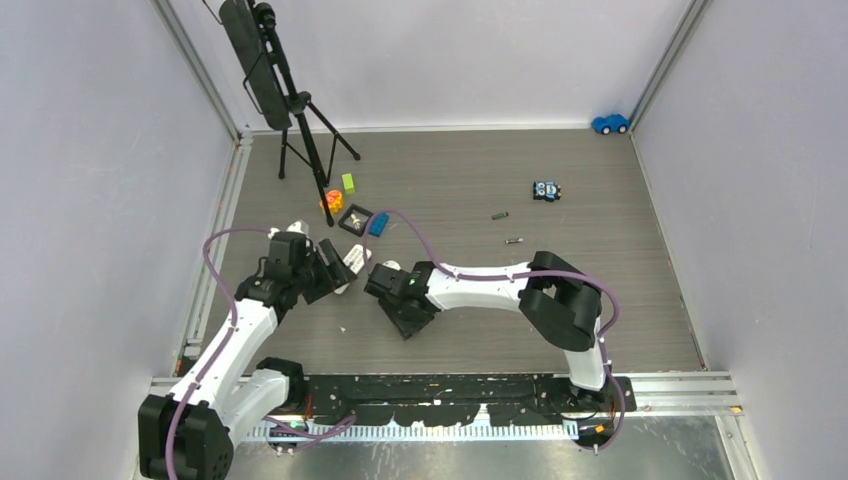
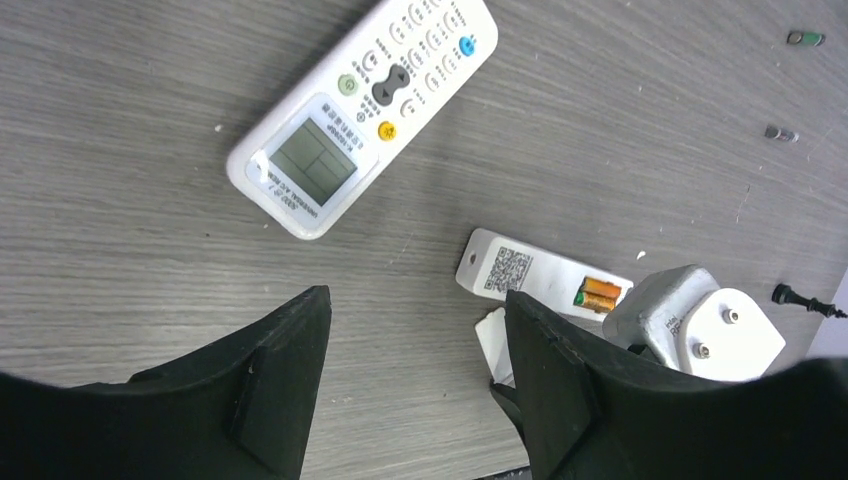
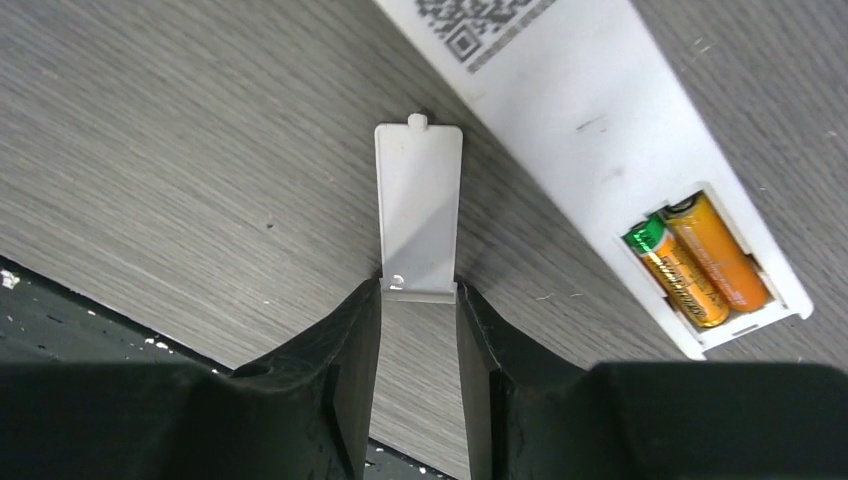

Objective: Load the batteries into the remote control

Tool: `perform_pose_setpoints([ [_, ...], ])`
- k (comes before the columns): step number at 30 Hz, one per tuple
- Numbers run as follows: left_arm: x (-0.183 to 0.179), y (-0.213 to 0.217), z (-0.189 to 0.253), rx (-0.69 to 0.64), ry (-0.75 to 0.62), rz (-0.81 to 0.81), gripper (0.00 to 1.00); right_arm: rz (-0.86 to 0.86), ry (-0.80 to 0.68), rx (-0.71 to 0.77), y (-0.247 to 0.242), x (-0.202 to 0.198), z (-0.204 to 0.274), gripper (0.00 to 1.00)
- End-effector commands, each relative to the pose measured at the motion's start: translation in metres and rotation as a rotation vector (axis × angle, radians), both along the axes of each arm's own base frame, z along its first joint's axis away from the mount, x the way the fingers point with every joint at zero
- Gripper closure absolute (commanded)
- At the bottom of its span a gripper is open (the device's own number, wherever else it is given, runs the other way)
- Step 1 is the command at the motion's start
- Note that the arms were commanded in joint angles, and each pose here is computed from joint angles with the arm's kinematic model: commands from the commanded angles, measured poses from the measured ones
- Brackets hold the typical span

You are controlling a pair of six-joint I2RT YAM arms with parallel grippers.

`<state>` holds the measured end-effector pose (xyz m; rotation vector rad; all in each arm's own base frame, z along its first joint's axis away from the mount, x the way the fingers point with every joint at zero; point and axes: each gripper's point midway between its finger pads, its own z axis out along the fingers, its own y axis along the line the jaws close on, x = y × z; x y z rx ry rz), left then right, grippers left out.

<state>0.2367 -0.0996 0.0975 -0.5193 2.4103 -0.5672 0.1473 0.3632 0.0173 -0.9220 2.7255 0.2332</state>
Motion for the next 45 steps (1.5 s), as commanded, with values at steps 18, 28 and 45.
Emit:
perform_pose_setpoints([
  [18, -0.046, -0.050, -0.038, -0.311, 0.128, -0.158, 0.41, -0.022, -0.042, 0.177, 0.021, -0.007, 0.039, 0.65],
  [28, -0.050, -0.065, -0.048, -0.427, 0.170, -0.169, 0.37, -0.052, -0.011, 0.298, 0.034, -0.014, 0.053, 0.66],
  [45, -0.060, -0.072, -0.052, -0.481, 0.231, -0.190, 0.53, -0.046, 0.025, 0.472, 0.080, -0.013, 0.071, 0.66],
])
